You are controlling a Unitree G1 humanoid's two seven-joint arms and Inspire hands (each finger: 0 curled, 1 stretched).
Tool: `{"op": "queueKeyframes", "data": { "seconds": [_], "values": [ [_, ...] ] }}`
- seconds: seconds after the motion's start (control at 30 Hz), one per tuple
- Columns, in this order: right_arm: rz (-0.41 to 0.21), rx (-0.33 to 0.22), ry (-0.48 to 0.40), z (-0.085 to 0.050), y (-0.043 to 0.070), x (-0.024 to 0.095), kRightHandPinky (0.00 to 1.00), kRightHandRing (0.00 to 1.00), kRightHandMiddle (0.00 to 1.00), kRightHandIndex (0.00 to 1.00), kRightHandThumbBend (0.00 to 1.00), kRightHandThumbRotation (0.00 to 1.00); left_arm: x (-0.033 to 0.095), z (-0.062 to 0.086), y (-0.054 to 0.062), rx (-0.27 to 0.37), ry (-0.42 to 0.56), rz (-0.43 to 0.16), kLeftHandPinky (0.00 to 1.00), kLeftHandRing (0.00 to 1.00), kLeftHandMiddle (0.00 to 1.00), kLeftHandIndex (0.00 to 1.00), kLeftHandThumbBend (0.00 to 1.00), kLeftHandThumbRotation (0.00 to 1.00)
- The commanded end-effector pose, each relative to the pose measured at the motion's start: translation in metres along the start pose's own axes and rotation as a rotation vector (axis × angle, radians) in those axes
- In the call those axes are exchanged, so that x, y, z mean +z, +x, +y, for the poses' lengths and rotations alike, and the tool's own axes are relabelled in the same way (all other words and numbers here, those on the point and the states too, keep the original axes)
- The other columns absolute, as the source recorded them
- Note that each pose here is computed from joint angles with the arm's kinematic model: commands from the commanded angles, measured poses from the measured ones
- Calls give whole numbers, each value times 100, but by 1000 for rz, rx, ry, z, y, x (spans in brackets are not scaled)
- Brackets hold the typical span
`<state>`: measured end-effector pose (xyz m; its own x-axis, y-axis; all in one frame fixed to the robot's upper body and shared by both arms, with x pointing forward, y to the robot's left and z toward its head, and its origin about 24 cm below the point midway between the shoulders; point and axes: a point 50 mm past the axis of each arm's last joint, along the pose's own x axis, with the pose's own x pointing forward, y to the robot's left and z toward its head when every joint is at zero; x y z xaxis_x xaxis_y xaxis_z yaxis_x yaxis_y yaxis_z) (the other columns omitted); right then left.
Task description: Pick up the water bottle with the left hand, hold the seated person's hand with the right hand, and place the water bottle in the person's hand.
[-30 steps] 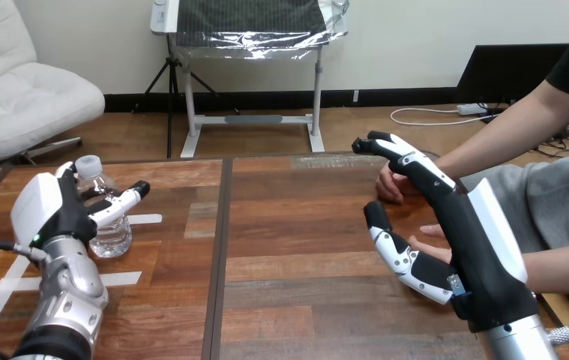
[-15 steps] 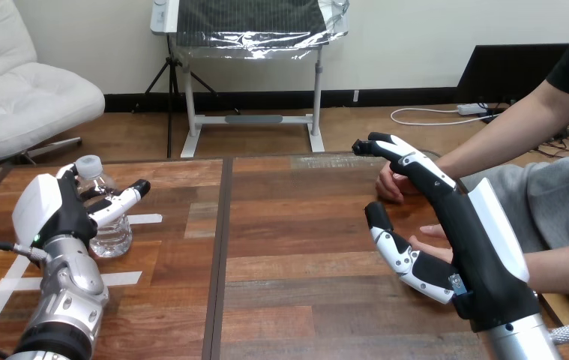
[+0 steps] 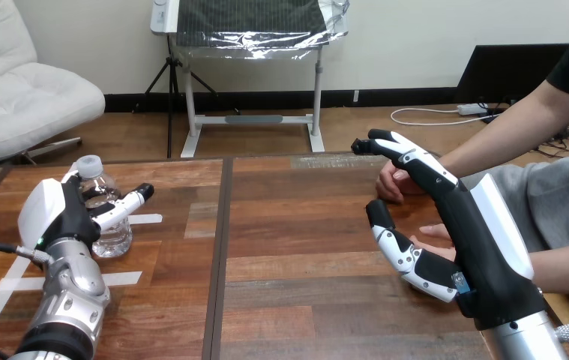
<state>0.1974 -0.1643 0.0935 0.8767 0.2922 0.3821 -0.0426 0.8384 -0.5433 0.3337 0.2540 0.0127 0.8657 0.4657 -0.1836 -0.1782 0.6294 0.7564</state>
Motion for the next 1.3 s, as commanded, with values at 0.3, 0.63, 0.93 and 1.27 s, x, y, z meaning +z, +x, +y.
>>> {"op": "queueKeyframes", "data": {
  "seconds": [0.3, 0.63, 0.93, 1.27],
  "values": [
    [-65, -40, -23, -11, 9, 10, 87, 88, 89, 78, 19, 0, 30, 10, 9, 44, -24, -82, 66, 75, 78, 78, 83, 47],
    [-58, -39, -23, -12, 8, 10, 87, 88, 89, 78, 19, 0, 28, 9, 7, 55, 15, -110, 52, 59, 64, 63, 75, 11],
    [-55, -36, -42, -13, 7, 10, 87, 88, 89, 77, 19, 0, 25, 7, 6, 56, 47, -118, 45, 51, 56, 57, 75, 1],
    [-53, -38, -51, -14, 6, 10, 87, 88, 88, 76, 19, 0, 21, 4, 5, 55, 82, -115, 39, 45, 50, 53, 76, 0]
  ]
}}
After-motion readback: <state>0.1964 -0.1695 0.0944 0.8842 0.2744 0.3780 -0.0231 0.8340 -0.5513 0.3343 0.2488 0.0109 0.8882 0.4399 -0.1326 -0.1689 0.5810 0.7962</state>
